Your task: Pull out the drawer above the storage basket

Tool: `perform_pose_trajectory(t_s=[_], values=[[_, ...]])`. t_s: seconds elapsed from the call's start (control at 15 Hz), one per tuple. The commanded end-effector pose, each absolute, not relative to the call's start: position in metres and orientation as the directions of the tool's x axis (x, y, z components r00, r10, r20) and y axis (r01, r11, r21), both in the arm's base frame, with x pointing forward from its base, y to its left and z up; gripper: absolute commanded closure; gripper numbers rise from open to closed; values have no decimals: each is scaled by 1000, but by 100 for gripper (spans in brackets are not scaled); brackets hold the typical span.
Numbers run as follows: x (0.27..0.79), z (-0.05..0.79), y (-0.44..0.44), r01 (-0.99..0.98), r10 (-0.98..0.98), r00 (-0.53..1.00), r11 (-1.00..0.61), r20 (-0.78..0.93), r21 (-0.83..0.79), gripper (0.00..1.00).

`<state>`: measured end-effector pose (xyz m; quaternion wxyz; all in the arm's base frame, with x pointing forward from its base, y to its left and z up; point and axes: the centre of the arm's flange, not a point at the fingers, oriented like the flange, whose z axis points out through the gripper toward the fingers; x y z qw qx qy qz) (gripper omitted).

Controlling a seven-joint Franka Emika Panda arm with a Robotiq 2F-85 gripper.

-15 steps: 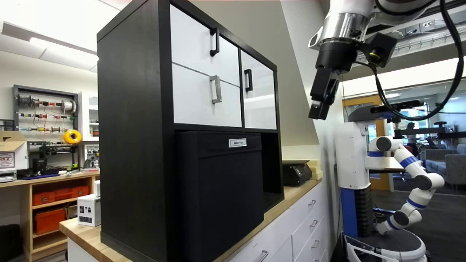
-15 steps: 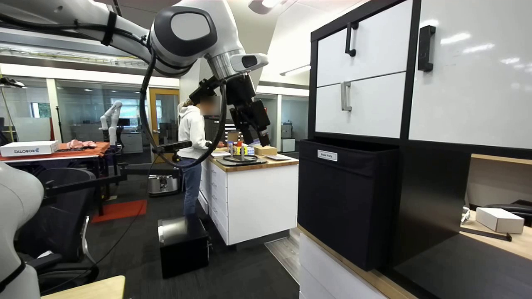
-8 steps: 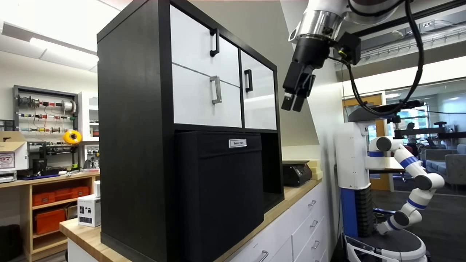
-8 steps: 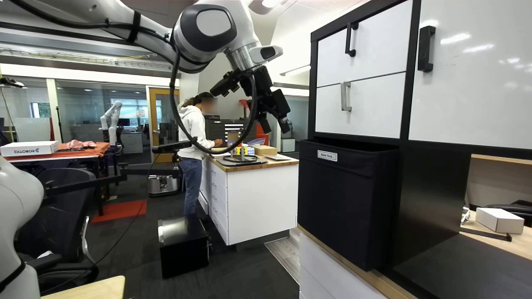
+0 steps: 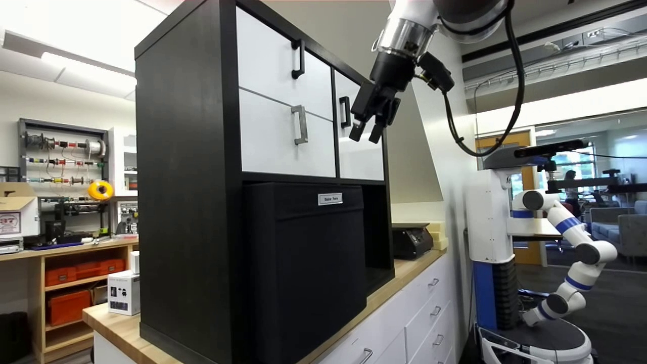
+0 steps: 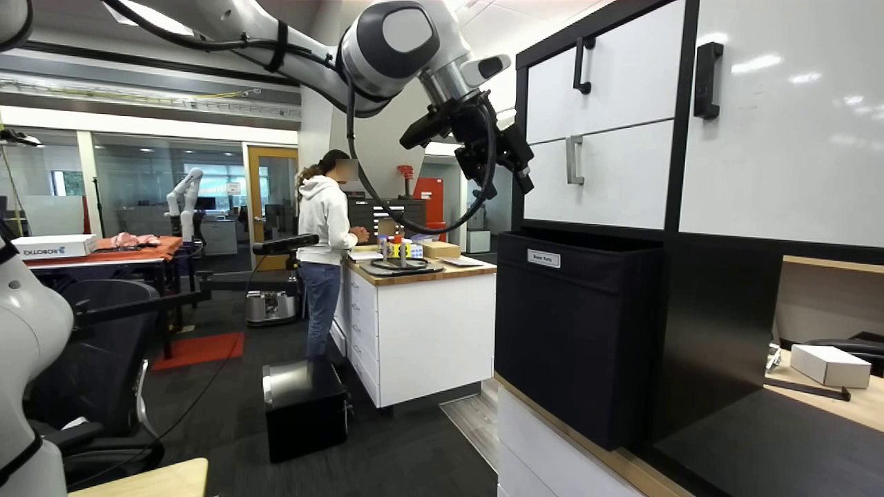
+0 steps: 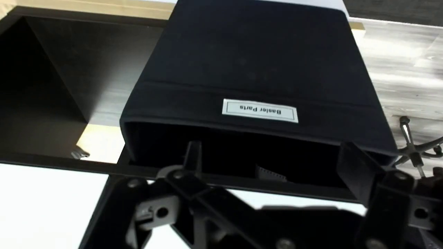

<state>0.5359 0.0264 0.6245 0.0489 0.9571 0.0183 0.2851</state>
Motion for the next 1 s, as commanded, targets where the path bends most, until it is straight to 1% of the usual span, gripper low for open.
perform_pose_trajectory(t_s=[0.0, 0.53, 0.93], values=[[575, 643, 14, -2, 64, 791, -994, 608, 107, 0], [627, 669, 7, -15, 46, 716, -997, 696, 81, 0], [641, 679, 21, 5, 42, 699, -999, 714, 54, 0]])
